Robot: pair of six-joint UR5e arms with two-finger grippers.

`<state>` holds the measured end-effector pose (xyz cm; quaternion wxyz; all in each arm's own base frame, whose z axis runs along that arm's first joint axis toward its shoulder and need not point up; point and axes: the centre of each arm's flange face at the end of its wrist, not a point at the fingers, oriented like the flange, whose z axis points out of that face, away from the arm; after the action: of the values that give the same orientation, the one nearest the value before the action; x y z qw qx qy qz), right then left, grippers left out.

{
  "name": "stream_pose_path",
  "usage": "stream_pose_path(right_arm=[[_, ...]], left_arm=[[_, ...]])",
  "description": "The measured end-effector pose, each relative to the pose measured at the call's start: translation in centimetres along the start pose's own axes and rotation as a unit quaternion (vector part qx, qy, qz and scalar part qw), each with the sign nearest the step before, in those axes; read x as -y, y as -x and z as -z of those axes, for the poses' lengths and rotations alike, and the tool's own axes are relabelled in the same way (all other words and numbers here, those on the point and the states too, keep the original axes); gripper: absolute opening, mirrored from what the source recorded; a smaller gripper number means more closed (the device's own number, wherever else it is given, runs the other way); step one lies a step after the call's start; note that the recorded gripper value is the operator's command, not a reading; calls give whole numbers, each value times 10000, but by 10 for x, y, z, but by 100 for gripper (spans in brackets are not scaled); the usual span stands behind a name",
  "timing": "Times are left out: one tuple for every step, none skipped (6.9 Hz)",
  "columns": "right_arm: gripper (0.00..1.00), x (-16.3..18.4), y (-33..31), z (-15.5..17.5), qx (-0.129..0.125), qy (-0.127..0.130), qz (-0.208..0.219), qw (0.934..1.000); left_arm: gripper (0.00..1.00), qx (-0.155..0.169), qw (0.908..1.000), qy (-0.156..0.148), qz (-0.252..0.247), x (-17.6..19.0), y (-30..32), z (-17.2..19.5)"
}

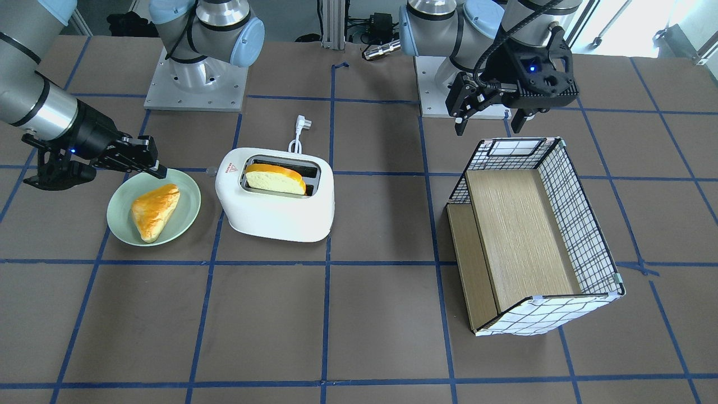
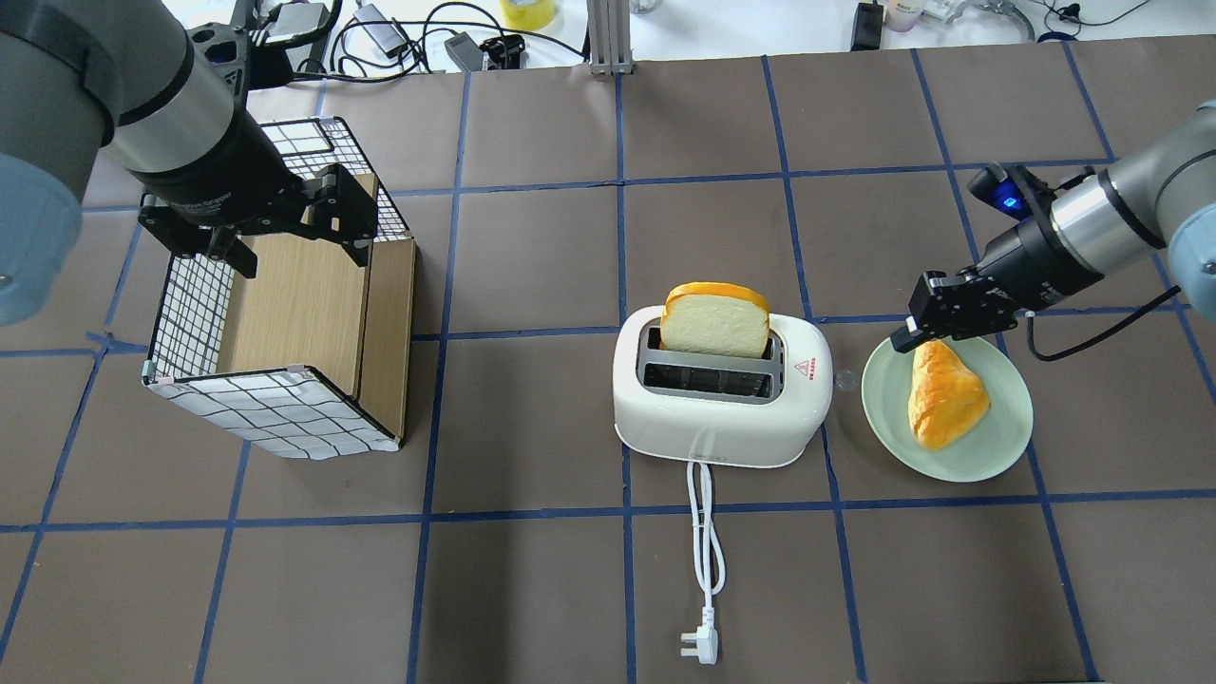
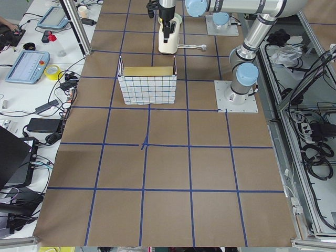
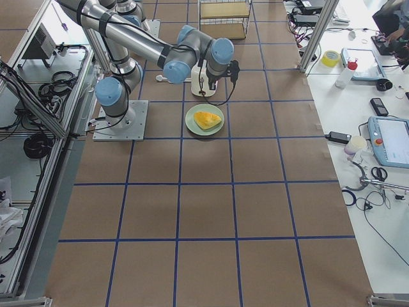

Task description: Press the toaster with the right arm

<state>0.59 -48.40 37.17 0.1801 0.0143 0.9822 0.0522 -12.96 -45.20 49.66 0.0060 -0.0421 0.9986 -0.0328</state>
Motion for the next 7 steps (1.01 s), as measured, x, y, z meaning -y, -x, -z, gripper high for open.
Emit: stream_pose_path(right_arm=[[22,8,39,27,-624,-26,-43,9980],[63,13,80,46,-1183,-120,-20,9929],[83,14,116,59,-1588,-274,48,9869],[100,12,144,68,-1854,-442,117,9816],[100,11,168,75,-1954,-685,230,9781],[100,10,187,82,-1990,-954,321,9748],[100,9,197,87,-1983,-1100,367,9733]], left_arm=[[100,0,10000,0,0,0,0,0],[100,-1,10000,0,0,0,0,0],[100,-1,10000,1,0,0,0,0],[100,-1,10000,1,0,0,0,0],[100,-1,10000,0,0,0,0,0],[100,-1,10000,0,0,0,0,0],[100,-1,10000,0,0,0,0,0]])
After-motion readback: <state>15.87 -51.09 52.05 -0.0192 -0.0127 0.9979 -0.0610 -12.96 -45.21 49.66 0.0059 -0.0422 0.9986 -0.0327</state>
